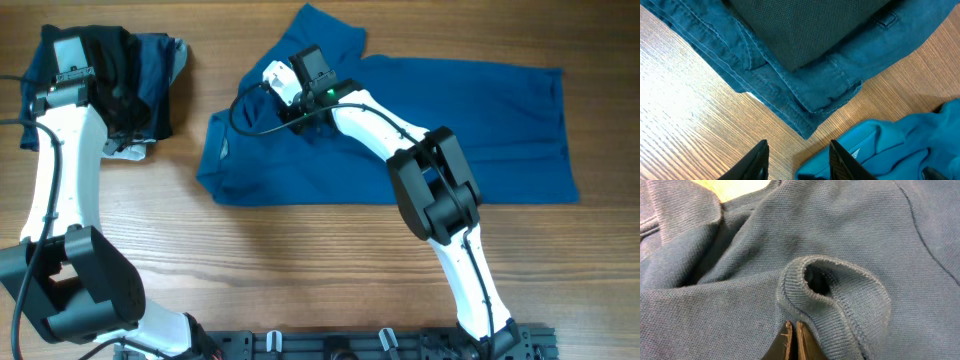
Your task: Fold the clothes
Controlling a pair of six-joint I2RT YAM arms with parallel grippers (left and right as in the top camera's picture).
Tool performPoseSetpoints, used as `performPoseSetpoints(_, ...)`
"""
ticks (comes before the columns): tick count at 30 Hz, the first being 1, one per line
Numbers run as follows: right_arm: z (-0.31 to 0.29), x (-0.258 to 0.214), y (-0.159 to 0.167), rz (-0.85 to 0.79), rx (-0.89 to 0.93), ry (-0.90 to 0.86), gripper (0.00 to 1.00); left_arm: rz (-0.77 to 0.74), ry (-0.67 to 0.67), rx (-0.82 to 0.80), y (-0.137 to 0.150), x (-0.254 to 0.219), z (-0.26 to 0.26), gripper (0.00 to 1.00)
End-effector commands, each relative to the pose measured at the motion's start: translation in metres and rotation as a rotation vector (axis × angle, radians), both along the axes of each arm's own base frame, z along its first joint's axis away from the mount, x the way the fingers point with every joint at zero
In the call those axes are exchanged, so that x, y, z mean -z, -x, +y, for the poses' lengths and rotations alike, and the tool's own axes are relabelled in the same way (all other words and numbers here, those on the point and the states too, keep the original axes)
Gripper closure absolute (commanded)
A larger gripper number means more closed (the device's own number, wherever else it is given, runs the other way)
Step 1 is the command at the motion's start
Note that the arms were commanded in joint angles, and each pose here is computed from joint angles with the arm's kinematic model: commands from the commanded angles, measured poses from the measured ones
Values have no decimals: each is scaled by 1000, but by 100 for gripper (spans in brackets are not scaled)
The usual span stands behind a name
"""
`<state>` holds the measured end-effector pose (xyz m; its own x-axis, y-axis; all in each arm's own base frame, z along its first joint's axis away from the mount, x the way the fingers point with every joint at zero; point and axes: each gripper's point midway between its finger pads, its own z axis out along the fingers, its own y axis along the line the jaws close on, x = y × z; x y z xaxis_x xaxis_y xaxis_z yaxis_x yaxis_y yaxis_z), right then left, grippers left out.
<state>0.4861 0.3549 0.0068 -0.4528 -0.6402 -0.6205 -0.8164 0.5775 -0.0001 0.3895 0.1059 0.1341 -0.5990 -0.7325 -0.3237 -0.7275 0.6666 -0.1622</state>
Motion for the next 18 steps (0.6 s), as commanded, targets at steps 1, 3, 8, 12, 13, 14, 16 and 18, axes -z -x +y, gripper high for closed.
performPoseSetpoints(1, -19, 25, -18, -35, 134, 70, 95, 0, 6, -2, -2, 2, 0, 61)
performPoseSetpoints(3, -15, 15, -30, -80, 158, 24, 94, 0, 6, -2, -2, 2, 0, 62)
performPoseSetpoints(8, -20, 5, -47, -134, 222, 10, 88, 0, 5, -2, -2, 2, 1, 61)
performPoseSetpoints(12, -39, -45, -71, -147, 354, -93, 86, 1, 5, -2, -2, 2, 1, 62)
performPoseSetpoints(13, -49, -66, -76, -143, 402, -127, 87, 1, 5, -2, -2, 2, 1, 62)
performPoseSetpoints(14, -61, -94, -75, -126, 419, -162, 89, 1, 5, -2, -2, 2, 1, 61)
performPoseSetpoints(16, -70, -120, -56, -45, 374, -195, 91, 0, 5, -2, -2, 2, 1, 61)
performPoseSetpoints(18, -72, -110, -32, 79, 341, -177, 91, -3, 5, -2, -3, 2, 1, 61)
